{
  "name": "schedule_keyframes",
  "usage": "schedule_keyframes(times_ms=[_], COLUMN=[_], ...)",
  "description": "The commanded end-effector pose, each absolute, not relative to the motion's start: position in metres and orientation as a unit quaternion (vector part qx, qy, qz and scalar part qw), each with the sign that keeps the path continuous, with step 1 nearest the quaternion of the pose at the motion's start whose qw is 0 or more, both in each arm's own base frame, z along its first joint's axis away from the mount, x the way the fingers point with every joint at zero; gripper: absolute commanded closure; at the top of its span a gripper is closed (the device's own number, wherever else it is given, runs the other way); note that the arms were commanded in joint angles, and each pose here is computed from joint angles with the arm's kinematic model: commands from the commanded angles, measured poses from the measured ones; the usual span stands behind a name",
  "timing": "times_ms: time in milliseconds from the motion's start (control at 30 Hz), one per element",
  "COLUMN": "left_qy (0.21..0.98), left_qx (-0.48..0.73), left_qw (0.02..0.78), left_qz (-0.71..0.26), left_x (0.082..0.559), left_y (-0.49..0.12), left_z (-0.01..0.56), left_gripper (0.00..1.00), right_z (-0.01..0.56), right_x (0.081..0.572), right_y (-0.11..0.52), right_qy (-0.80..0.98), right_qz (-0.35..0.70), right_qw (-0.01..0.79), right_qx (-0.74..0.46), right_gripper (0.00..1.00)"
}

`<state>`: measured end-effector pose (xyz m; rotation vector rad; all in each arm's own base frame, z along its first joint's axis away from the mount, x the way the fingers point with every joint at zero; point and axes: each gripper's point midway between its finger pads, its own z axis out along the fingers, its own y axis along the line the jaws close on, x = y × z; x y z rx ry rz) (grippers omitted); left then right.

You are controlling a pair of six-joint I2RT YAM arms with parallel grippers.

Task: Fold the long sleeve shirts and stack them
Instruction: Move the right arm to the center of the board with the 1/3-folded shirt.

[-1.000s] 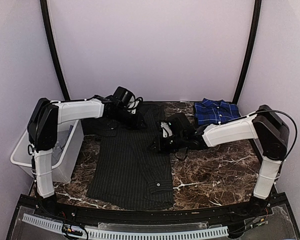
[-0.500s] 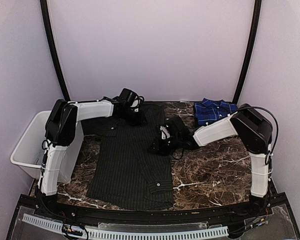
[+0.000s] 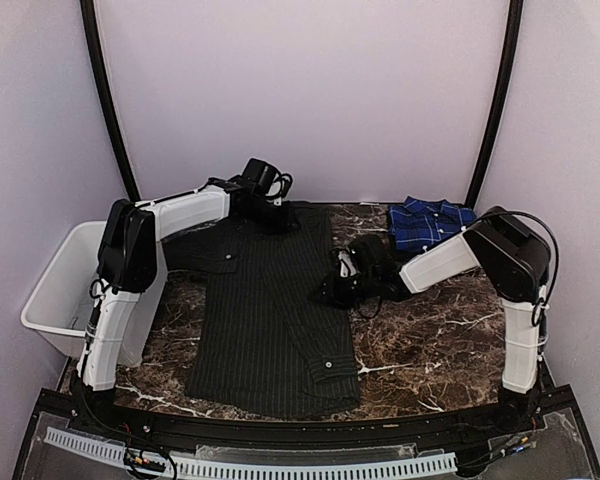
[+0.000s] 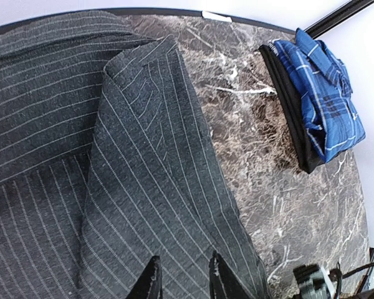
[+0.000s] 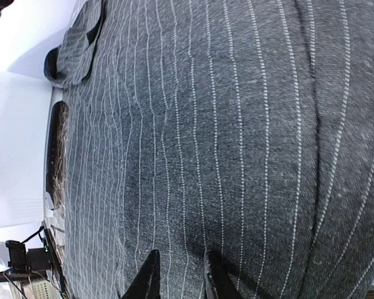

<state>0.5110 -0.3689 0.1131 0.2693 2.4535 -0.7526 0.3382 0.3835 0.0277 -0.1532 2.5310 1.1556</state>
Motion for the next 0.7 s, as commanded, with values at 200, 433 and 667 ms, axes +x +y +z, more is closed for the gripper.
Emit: schedule_keyframes(times_ms=[200,433,667], left_qy=[0.917,0.922,0.924], left_qx=[0.106,0.108,0.124], left_qw=[0.281,0.279,0.268], left_qz=[-0.265,-0.244,-0.244], left_x=[0.492,0.477,0.468], left_y=[-0.352,-0.336,-0.333], left_z=[0.171,0.174,0.163], left_gripper=[0.75,0.74,0.74], right_z=[-0.001,0.013,0.086], right_x=[0.337,0.328,0.368], right_y=[0.296,0.275,0.304], right_qy=[0.924,0.927,0.899], right_qz=[0.342,0.334,0.366], right_qw=[0.168,0.172,0.238], right_qx=[0.012,-0.001,-0.04], right_gripper=[0.78,0.77,0.74])
